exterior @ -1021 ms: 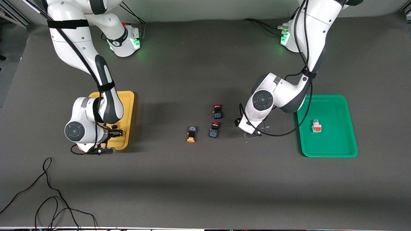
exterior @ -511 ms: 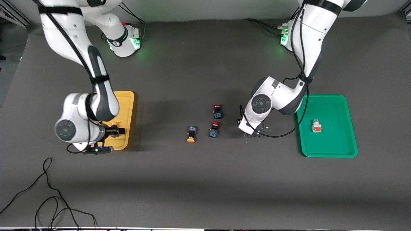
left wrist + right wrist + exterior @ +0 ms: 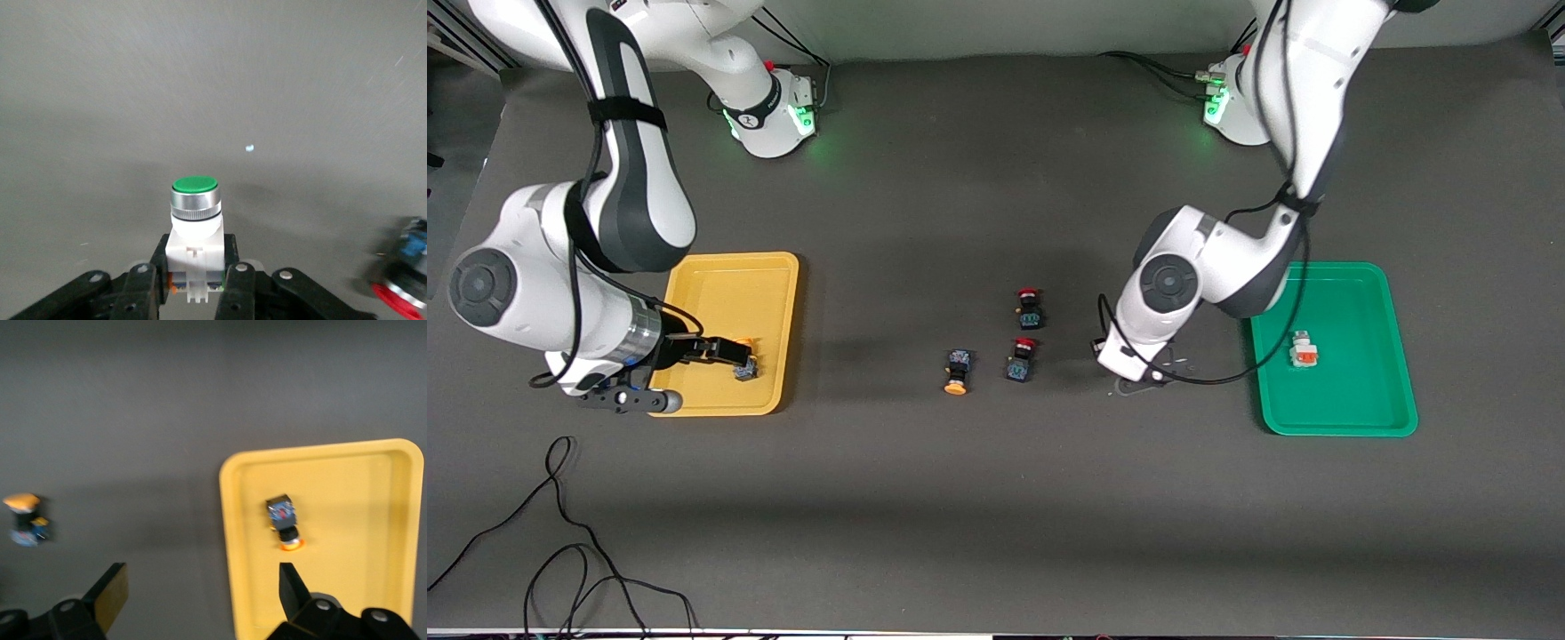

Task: Place green and yellow buttons in trays
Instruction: 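Carry the white button to the green tray while the right gripper reaches a yellow button, then release the white button in the green tray while the right gripper grasps a yellow button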

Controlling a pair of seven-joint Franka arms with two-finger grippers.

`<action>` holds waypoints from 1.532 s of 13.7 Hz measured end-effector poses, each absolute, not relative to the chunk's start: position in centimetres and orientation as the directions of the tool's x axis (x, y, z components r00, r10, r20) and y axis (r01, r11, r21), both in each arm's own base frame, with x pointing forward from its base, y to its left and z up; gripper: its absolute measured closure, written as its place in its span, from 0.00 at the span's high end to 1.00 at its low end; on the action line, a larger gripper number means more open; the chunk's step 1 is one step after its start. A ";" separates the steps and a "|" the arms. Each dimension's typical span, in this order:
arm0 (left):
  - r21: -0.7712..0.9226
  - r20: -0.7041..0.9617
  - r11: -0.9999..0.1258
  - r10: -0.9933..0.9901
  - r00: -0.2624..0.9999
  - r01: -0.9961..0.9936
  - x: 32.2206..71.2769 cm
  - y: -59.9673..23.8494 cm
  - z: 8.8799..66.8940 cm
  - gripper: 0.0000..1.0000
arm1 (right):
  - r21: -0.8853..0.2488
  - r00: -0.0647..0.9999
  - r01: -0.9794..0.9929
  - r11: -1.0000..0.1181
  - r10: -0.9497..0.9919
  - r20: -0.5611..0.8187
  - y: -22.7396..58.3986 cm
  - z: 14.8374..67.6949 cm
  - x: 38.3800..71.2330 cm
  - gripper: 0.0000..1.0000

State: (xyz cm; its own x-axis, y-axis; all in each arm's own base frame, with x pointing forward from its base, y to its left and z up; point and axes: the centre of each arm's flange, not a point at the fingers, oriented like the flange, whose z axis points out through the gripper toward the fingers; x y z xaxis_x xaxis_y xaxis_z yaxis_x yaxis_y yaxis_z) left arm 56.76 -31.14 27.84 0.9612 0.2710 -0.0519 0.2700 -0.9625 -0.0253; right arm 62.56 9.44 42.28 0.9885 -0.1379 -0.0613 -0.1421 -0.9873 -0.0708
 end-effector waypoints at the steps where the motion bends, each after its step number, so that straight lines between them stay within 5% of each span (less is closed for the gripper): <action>1: -0.034 -0.054 -0.961 0.275 0.960 0.274 57.5 -30.4 31.3 0.33 | -0.076 0.986 -0.162 -0.984 -0.159 -0.048 11.4 43.0 62.8 1.00; 5: -0.008 -0.114 -0.976 0.215 0.970 0.215 58.8 -25.6 42.5 0.33 | -0.100 0.979 -0.202 -0.974 -0.197 -0.060 21.4 41.2 63.3 1.00; 11: -0.011 -0.193 -0.992 0.125 0.973 0.125 60.7 -7.8 45.6 0.33 | -0.046 0.963 -0.266 -0.963 -0.267 0.016 35.1 32.2 63.1 1.00; 16: -0.036 -0.154 -0.999 0.031 0.988 0.026 60.1 7.8 40.6 0.33 | -0.006 0.971 -0.235 -0.972 -0.236 0.029 40.2 22.0 60.8 1.00; 21: -0.046 -0.099 -0.998 -0.030 0.995 -0.035 55.6 9.8 25.8 0.33 | 0.000 0.980 -0.199 -0.980 -0.199 0.016 42.3 18.5 59.2 0.96</action>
State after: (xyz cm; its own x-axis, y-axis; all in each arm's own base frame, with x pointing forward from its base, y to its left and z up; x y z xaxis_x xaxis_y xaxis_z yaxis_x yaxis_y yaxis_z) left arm 55.58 9.83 25.76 0.9946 -0.0304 -0.0992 -0.0351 -0.9983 -0.0458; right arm 59.16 42.34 18.51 0.9798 -0.1995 0.0155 -0.1995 -0.9799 -0.0004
